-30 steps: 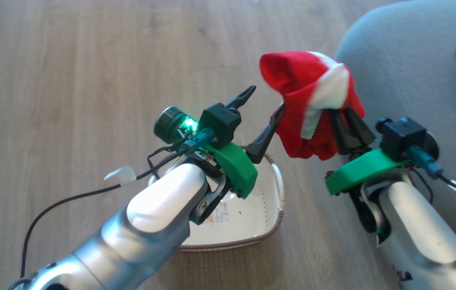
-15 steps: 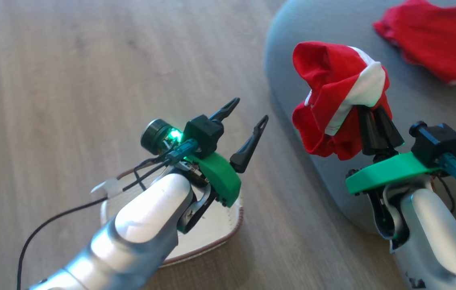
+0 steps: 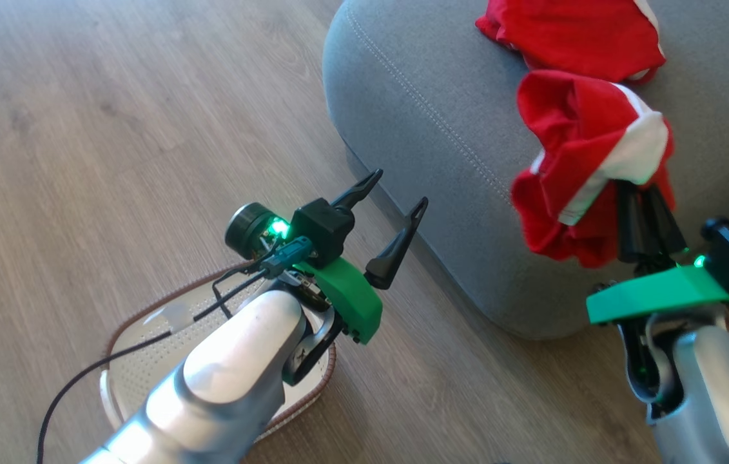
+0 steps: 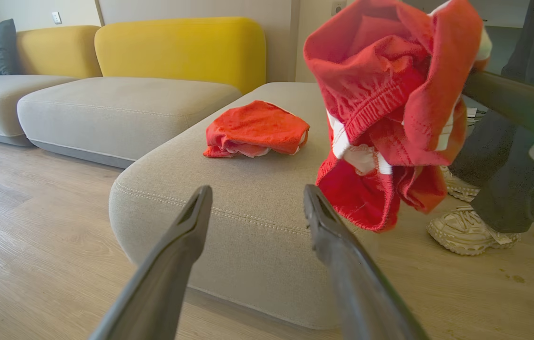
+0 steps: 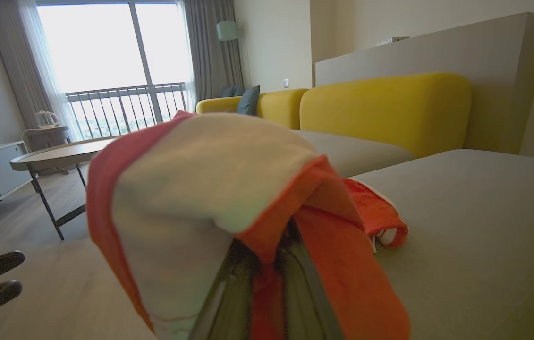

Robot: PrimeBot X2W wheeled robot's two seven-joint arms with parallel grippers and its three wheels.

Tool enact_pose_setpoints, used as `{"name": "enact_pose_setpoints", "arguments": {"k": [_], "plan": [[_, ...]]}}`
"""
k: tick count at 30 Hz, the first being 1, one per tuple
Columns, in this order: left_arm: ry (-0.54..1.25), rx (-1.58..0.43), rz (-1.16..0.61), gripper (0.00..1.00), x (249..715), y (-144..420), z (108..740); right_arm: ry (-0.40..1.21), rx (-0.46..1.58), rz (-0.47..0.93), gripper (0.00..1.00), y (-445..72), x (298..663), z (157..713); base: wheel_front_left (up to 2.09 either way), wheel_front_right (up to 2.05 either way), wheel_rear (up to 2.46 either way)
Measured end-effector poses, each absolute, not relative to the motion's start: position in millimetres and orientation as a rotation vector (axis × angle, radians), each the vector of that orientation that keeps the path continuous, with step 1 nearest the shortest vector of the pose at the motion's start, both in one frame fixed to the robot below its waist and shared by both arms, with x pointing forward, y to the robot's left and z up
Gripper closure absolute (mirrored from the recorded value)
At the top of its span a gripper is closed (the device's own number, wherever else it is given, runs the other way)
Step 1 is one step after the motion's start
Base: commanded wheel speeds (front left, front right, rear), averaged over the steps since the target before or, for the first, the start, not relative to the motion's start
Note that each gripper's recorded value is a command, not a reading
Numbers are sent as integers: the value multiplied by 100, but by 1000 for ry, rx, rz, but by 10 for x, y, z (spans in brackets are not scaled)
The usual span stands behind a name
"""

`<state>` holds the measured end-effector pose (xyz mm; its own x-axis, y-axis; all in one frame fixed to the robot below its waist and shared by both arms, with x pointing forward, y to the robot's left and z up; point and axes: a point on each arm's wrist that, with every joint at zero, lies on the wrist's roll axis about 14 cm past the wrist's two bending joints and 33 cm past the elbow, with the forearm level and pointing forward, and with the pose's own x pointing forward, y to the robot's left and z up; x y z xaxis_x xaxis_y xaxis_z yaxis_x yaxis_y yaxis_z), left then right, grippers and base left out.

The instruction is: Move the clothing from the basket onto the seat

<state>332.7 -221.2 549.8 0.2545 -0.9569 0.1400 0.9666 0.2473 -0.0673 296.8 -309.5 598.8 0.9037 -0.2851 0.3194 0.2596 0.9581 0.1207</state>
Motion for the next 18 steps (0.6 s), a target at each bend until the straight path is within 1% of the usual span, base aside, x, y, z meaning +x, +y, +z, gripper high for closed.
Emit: {"name": "enact_pose_setpoints", "arguments": {"k": [4,10,13,18], "plan": [[-65,-156,-1326,0,3325,-2240,5451,-340,69,-326,100,-3184,2885,5971,0,0,0],[-54,-168,-1338,0,3351,-2260,5378,-331,29,-384,100,-3379,2859,5981,0,0,0],[-46,-166,-1338,0,3377,-2259,5313,-328,0,-404,100,-3514,2924,6024,0,0,0],[-33,-180,-1346,0,3403,-2257,5215,-369,-73,-424,100,-3772,3158,6300,0,0,0]]}}
